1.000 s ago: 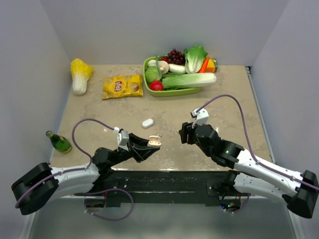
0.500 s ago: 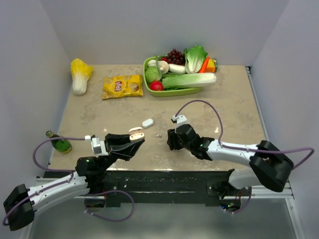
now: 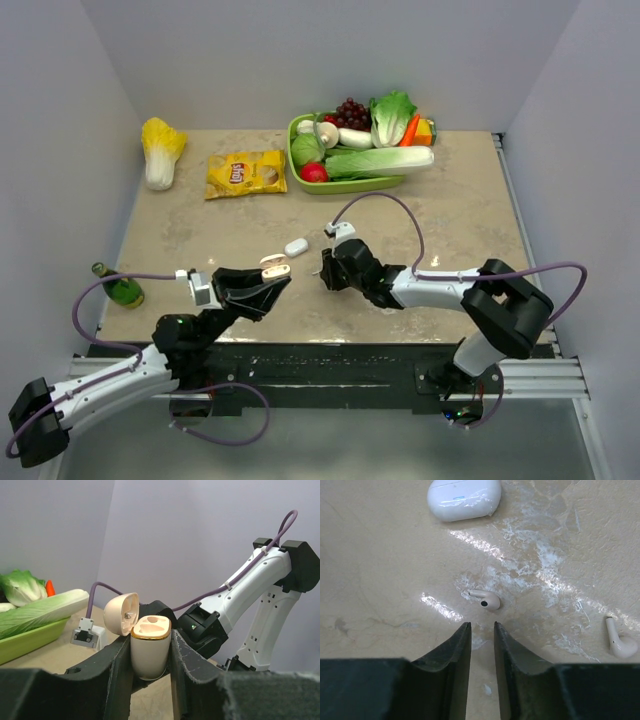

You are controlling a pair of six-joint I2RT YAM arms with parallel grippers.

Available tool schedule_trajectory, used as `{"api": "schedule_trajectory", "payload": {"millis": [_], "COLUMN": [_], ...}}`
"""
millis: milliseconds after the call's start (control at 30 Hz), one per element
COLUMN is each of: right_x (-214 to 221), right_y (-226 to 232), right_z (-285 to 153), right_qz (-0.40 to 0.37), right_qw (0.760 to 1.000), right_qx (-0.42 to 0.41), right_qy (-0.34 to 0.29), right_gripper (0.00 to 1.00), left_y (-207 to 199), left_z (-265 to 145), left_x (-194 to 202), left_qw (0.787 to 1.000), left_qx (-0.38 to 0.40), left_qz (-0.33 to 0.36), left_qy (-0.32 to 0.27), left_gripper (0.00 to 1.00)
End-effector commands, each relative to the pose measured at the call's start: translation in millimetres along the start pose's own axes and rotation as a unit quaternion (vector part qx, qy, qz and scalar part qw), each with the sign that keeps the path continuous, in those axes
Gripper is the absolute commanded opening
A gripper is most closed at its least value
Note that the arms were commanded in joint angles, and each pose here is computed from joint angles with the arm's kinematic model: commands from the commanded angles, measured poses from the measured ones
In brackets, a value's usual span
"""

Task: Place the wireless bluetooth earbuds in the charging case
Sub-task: Pick up the earbud from the center of the board.

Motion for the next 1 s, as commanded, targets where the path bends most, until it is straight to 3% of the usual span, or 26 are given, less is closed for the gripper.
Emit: {"api": "schedule_trajectory", "payload": {"millis": [0,200,433,967], "right_x": [-13,2,8,-4], "right_y": [2,-6,-10,-17], "right_z": [2,11,22,35], "right_qz": [-0.003,-0.009,-0.016,-0.048], "right_qw": [1.0,1.0,0.999,0.996], "right_qx": [0.004,0.016,0.027,0.08], "right_qy": [-0.029,-0.006,0.004,-0.007], "right_gripper": [0.2,0.11,0.1,0.21], "left_y": [6,6,5,5], "left_z": [-31,-31,-32,-35], "left_x": [47,50,52,58], "left_qw": [0.998,0.998,0.997,0.996], "left_qx": [-0.014,-0.011,-0.007,-0.007], "left_qz": [-0.002,-0.002,-0.003,0.001], "left_qy": [0.061,0.067,0.073,0.083], "left_gripper": [0.0,0.0,0.0,0.0]}}
Point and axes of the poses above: each gripper's point midway between its finger pads, its own z axis out along the fingers, its own y axis along the line the jaws close on, x = y × z, the point moved 4 cm from there along -z, back along the fingers, and after that the axes turned 12 degrees about z, right-handed, at the moved point
